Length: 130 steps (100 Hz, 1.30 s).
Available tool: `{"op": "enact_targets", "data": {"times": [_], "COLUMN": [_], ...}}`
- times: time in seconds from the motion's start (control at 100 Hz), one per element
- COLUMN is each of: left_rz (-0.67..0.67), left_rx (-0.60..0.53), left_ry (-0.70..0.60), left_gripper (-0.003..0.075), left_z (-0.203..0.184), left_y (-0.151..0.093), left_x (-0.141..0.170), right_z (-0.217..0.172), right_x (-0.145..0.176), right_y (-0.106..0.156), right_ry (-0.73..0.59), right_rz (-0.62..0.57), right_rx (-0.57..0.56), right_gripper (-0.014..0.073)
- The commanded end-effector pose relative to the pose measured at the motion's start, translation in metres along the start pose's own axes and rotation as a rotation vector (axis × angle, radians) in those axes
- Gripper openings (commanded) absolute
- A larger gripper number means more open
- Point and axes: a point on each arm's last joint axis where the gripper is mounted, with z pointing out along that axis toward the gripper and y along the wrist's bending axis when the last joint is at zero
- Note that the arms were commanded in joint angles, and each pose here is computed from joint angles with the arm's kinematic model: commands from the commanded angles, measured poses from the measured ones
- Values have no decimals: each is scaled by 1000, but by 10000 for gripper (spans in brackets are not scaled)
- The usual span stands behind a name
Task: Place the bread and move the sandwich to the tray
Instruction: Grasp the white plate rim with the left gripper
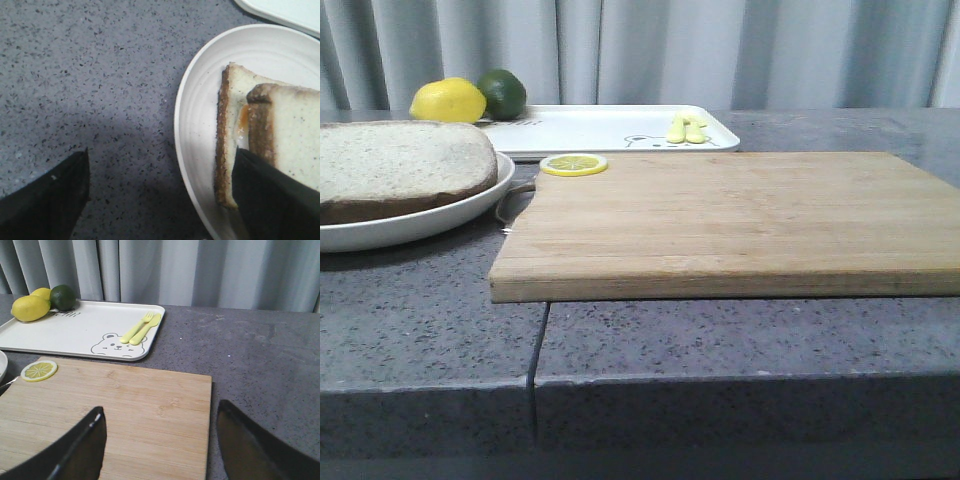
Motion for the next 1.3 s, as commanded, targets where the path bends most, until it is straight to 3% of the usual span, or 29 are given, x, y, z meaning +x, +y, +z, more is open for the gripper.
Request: {"op": "enact_targets", "data": {"times": [0.0,0.46,0.9,1.02,1.29], "left_rz": [-27,-118,-149,-149,-147], "left_rx": [33,22,30,30,29], "left_ry": [-91,-3,-2,0,3], "left_gripper": [546,546,539,468,223], "left_z": [-3,29,32,32,32], "left_y": [-6,-3,-4,-4,-4], "left_x": [-15,-12,-12,-12,-11], "right_z": [-2,-2,-2,-2,-2], "right_x": [-16,-16,-16,-16,-16], "right_y": [-1,-1,-1,-1,-1], "right_ry": [-103,-103,-103,-103,-103], "right_rz": [-9,-10,-10,-10,-10], "right_rx": [16,16,16,16,16], "right_gripper": [480,480,480,480,480]}}
